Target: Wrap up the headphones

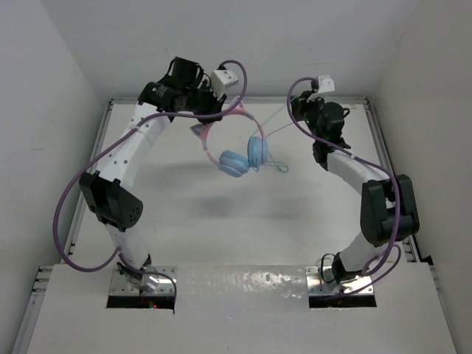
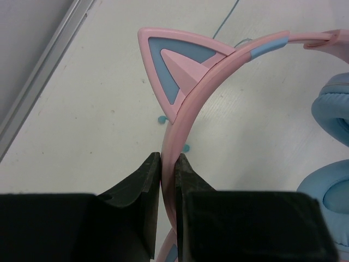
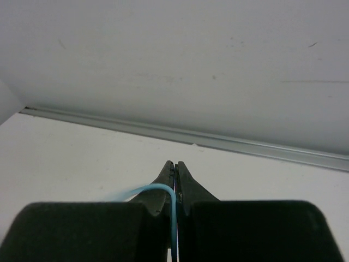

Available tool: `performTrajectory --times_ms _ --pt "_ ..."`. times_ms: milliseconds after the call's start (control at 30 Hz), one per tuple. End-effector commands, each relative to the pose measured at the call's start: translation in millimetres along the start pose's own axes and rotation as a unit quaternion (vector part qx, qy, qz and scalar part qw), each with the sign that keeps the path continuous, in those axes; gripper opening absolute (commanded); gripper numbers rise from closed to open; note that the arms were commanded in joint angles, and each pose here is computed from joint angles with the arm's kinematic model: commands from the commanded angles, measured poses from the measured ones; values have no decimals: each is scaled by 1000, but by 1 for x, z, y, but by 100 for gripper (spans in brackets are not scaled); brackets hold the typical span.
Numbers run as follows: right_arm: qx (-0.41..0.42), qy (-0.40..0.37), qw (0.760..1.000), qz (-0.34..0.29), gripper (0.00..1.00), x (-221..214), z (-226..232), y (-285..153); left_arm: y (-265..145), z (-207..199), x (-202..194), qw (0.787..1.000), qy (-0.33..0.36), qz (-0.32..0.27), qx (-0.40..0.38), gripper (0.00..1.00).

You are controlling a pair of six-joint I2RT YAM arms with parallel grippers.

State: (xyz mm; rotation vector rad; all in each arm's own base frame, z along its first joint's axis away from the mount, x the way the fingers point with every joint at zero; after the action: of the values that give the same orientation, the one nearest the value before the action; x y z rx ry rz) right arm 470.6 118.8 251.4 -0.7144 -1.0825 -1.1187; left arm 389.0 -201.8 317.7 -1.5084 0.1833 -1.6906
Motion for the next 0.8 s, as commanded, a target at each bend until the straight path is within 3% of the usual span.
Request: performTrajectory --times_ms 0,300,567,767 --pt "0 -11 998 -68 0 46 6 -5 -16 2 17 999 14 -33 13 0" --pt "52 -20 998 -39 0 38 18 6 -26 -11 41 995 16 -89 -33 0" --pt "75 -29 995 -51 0 70 30 40 -24 -9 36 997 16 -75 -23 0" --pt "68 -32 997 -5 0 46 16 57 -29 -9 43 996 17 -88 -25 0"
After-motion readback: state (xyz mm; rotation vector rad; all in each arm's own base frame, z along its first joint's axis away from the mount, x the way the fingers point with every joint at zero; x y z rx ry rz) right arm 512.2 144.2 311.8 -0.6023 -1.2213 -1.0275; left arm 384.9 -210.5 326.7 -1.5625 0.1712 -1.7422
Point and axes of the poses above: each gripper's point midway between its finger pads, its own y axis out along the fingers, its own z axis along the line the jaws close on, x = y × z, the point moved 4 cm from there along -y, back along the fingers, and after that the axes turned 13 degrees about y, right-handed, at the moved point
